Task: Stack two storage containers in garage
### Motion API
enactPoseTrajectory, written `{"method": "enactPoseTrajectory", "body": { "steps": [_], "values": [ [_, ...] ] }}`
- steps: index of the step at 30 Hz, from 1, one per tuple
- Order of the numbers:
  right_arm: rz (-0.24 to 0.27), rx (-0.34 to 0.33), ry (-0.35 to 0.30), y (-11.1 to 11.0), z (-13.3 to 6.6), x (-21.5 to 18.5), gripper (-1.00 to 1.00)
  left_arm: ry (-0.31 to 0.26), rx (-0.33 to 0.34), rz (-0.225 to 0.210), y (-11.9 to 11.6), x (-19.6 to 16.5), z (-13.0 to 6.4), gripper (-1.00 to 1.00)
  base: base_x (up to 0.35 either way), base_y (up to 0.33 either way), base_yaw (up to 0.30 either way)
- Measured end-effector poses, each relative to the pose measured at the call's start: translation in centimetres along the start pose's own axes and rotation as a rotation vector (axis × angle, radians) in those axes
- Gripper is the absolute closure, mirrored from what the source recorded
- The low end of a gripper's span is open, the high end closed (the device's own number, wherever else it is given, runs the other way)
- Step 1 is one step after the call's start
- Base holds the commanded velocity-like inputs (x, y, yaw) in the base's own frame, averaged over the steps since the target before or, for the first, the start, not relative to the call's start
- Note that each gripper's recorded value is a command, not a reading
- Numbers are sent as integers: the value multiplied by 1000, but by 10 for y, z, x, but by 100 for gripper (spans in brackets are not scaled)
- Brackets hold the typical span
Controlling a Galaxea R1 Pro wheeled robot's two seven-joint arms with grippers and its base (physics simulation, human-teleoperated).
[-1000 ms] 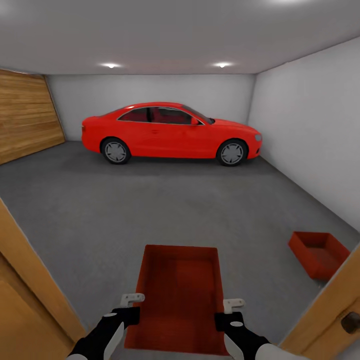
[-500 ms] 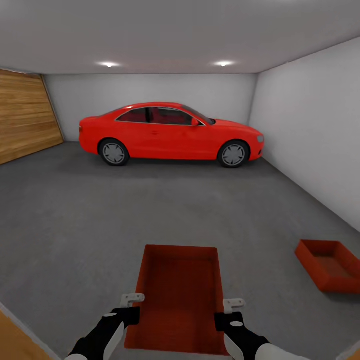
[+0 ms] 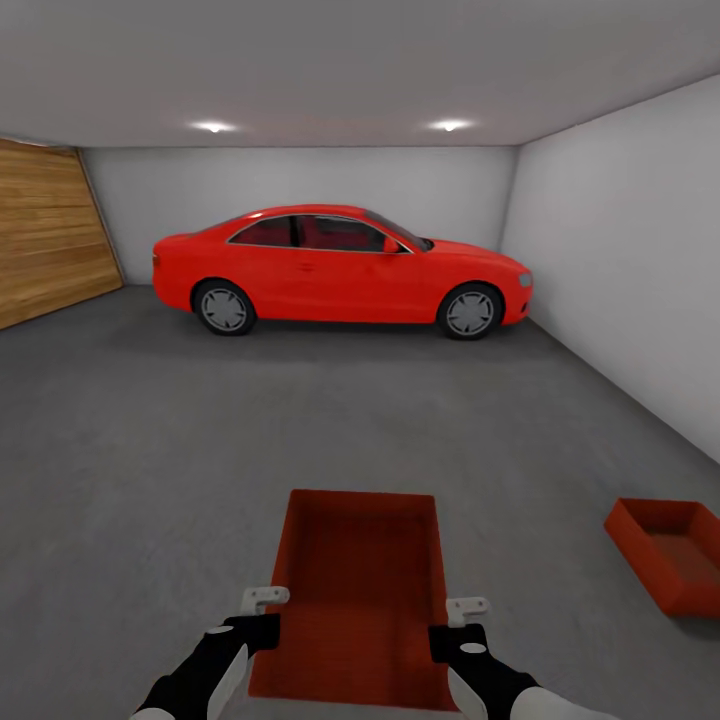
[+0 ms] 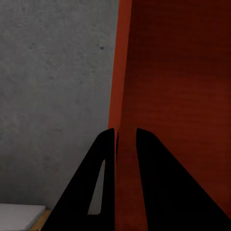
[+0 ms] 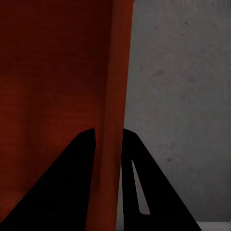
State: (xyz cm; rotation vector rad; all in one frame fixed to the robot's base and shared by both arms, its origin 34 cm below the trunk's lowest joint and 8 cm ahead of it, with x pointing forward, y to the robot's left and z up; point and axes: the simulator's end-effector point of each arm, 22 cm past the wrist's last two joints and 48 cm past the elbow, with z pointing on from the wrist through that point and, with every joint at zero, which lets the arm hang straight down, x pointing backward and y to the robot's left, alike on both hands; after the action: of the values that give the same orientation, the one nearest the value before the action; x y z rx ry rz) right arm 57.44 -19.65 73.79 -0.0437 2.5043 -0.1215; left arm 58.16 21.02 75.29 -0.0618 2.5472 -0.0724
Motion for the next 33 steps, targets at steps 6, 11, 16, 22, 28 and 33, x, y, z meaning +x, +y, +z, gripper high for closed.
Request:
{"method": "enactPoseTrajectory", "body": {
  "steps": [6,11,16,22,28,33],
  "values": [
    [0,0,0,0,0,0,100,0,0,0,0,0,0,100,323,0,0],
    [0,0,0,0,0,0,100,0,0,0,0,0,0,100,323,0,0],
    [0,0,0,0,0,0,100,0,0,0,0,0,0,100,323,0,0],
    [0,0,0,0,0,0,100,0,0,0,0,0,0,100,323,0,0],
    [0,0,0,0,0,0,100,0,0,1,0,0,0,100,323,0,0],
    [0,0,0,0,0,0,100,0,0,0,0,0,0,100,323,0,0]
  ]
}}
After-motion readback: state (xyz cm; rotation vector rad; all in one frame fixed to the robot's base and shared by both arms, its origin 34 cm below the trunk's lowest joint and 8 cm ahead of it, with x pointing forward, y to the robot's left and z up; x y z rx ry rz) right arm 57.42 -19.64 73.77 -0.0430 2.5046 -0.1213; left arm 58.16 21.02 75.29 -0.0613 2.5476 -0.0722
